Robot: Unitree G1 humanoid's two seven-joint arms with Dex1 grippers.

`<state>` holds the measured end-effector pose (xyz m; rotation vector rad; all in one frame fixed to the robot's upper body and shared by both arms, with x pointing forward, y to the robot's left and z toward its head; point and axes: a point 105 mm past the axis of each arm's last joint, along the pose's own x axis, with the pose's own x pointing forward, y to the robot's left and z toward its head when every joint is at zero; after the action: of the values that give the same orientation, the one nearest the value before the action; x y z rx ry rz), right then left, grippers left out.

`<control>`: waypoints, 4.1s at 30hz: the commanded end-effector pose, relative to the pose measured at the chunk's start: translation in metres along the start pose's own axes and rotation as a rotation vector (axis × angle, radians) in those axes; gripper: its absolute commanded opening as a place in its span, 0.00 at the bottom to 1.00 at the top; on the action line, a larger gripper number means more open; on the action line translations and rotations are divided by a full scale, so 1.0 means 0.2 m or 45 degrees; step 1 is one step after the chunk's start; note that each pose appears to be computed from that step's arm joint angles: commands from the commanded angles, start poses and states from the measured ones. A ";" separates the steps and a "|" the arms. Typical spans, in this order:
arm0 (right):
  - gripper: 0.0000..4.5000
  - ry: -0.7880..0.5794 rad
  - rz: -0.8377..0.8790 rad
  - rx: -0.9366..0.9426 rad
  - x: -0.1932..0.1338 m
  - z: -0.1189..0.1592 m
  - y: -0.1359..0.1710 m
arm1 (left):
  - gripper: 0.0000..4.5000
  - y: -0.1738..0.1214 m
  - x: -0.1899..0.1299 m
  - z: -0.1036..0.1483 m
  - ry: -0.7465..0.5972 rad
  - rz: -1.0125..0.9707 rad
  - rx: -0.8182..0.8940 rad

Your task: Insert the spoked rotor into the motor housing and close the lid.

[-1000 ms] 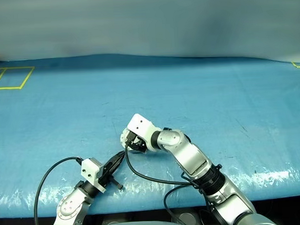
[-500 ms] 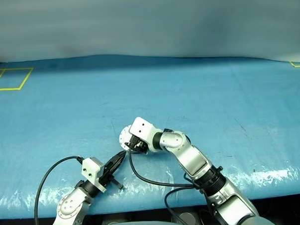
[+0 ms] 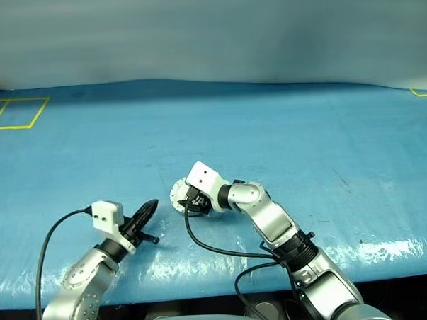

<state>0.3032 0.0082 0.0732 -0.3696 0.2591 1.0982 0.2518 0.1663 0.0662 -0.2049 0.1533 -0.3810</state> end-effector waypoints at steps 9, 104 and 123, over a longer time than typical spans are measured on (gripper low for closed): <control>0.68 0.148 -0.038 0.073 0.01 -0.17 -0.01 | 0.00 -0.09 0.09 0.19 -0.028 -0.197 -0.390; 0.99 0.081 -0.152 0.238 -0.07 -0.18 -0.01 | 0.00 -0.17 0.27 0.08 0.207 -0.318 -0.204; 0.99 0.010 -0.145 0.255 -0.13 -0.14 0.04 | 0.00 -0.18 0.25 -0.05 0.381 -0.321 -0.121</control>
<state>0.2909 -0.0120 0.0702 -0.2290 0.2726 0.9611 0.2895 0.1151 0.0676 -0.2744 0.4017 -0.6483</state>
